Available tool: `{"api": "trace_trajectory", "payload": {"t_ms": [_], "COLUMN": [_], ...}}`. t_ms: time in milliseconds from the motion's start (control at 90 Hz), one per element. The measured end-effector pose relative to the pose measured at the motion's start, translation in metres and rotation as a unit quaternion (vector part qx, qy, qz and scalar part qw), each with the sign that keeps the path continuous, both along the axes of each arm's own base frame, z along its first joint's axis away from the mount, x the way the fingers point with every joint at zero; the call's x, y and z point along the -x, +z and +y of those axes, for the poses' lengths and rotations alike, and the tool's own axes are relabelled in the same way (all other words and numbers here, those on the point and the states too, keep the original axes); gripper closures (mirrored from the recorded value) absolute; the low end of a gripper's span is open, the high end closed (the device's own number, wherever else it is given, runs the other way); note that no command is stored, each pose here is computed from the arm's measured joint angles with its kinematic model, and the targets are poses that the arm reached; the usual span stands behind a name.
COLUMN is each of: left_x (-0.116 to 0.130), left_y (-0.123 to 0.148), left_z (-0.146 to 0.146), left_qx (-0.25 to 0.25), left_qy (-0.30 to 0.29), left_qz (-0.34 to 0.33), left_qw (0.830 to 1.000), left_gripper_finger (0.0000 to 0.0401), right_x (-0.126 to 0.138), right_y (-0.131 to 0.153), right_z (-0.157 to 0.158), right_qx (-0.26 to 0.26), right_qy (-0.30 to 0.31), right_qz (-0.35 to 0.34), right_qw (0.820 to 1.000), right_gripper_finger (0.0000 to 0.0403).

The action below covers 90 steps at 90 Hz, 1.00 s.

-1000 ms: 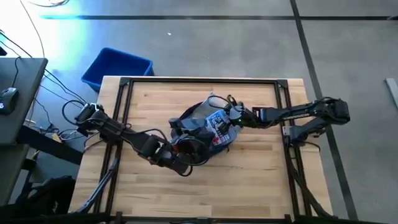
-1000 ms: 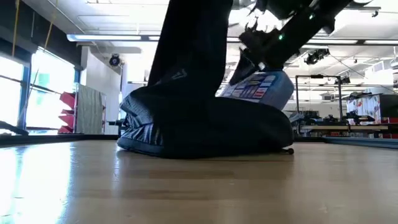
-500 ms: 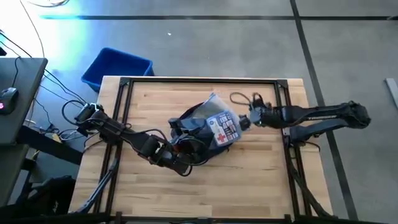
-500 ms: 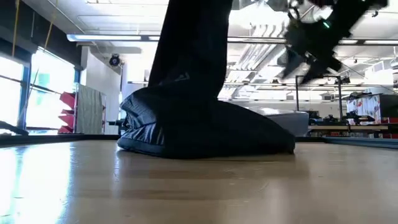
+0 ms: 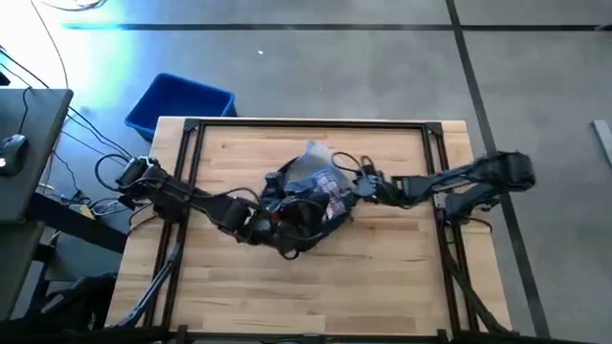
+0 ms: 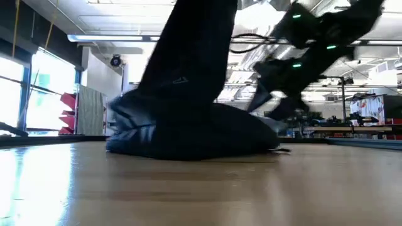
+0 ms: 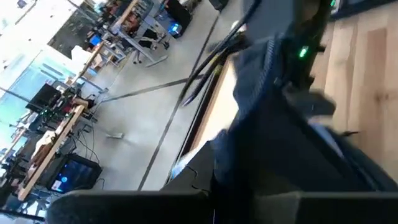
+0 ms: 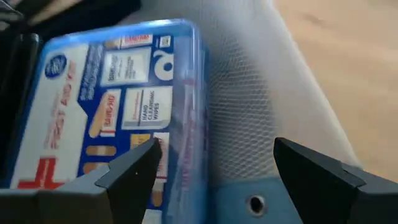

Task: Unpack backpack
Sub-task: Adjust the white zip bag in the bag

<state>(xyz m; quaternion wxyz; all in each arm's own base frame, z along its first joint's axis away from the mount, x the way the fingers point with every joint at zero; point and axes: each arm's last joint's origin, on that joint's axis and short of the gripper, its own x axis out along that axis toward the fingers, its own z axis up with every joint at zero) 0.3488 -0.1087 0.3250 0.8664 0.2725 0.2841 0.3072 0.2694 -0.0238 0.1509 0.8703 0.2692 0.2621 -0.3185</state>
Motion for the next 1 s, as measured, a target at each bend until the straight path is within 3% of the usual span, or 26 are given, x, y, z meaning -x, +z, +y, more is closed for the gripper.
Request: {"api": "trace_trajectory", "payload": {"t_ms": [156,289,411,611,811,900,1000], "left_x": [-0.008,-0.009,-0.008,-0.011,-0.030,-0.040,-0.046], "left_y": [0.003,0.003,0.002,-0.001,-0.010,-0.019,-0.029], "left_z": [0.007,0.007,0.007,0.024,0.069,0.096,0.124], "left_qx": [0.005,-0.002,-0.003,0.001,0.041,0.078,0.090], "left_qy": [-0.045,-0.055,-0.051,-0.019,-0.017,-0.029,0.001], "left_qz": [0.017,0.025,0.030,0.032,0.045,0.055,0.058], "left_qw": [0.999,0.998,0.998,0.999,0.998,0.995,0.994], "left_gripper_finger": [0.0401,0.0401,0.0401,0.0401,0.0392,0.0367,0.0322], "right_x": [-0.043,-0.052,-0.036,0.016,0.048,0.055,0.062], "right_y": [0.012,0.031,0.049,0.072,0.080,0.070,0.054], "right_z": [-0.002,0.007,0.016,0.034,0.074,0.091,0.107], "right_qx": [0.047,0.084,0.119,0.146,0.144,0.131,0.120], "right_qy": [0.046,0.079,0.077,0.028,0.020,0.033,0.047], "right_qz": [-0.006,0.030,0.088,0.186,0.141,0.121,0.097], "right_qw": [0.998,0.993,0.986,0.971,0.979,0.983,0.987], "right_gripper_finger": [0.0100,0.0100,0.0100,0.0100,0.0100,0.0100,0.0100]}}
